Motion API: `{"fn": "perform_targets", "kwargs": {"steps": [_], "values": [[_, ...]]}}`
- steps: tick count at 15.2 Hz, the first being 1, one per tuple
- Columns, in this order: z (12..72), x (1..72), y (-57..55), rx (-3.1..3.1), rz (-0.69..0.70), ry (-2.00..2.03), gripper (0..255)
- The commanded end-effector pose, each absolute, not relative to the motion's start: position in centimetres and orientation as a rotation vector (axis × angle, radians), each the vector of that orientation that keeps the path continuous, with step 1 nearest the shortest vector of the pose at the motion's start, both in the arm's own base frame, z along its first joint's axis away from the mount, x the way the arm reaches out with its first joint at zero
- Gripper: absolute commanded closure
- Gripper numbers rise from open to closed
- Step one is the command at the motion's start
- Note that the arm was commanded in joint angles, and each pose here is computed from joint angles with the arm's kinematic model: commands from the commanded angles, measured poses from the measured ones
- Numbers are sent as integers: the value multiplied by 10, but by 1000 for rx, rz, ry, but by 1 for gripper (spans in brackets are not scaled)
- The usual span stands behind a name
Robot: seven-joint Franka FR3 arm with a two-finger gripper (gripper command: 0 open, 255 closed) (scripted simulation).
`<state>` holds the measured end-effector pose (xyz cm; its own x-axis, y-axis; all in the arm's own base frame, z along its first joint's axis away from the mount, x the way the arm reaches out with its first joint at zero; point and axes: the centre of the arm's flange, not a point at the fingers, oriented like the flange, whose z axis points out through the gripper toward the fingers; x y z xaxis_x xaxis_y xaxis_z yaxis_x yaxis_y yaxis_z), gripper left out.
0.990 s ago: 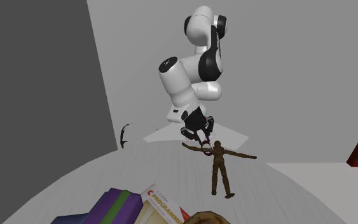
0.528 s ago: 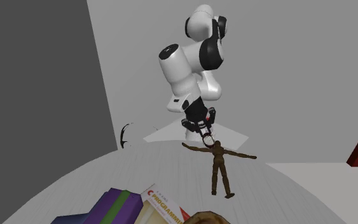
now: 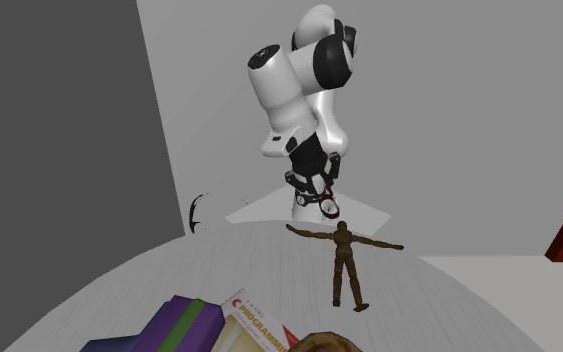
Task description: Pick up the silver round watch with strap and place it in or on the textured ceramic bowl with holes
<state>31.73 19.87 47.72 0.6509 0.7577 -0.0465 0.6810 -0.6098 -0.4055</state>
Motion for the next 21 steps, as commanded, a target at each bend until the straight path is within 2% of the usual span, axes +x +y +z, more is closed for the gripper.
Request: {"fn": "perform_targets", "kwargs": {"steps": [1, 3, 21], "values": [[487, 317, 199, -2518, 304, -1142, 255], [497, 317, 199, -2518, 304, -1142, 255], [505, 501, 348, -2518, 304, -1142, 255]]}}
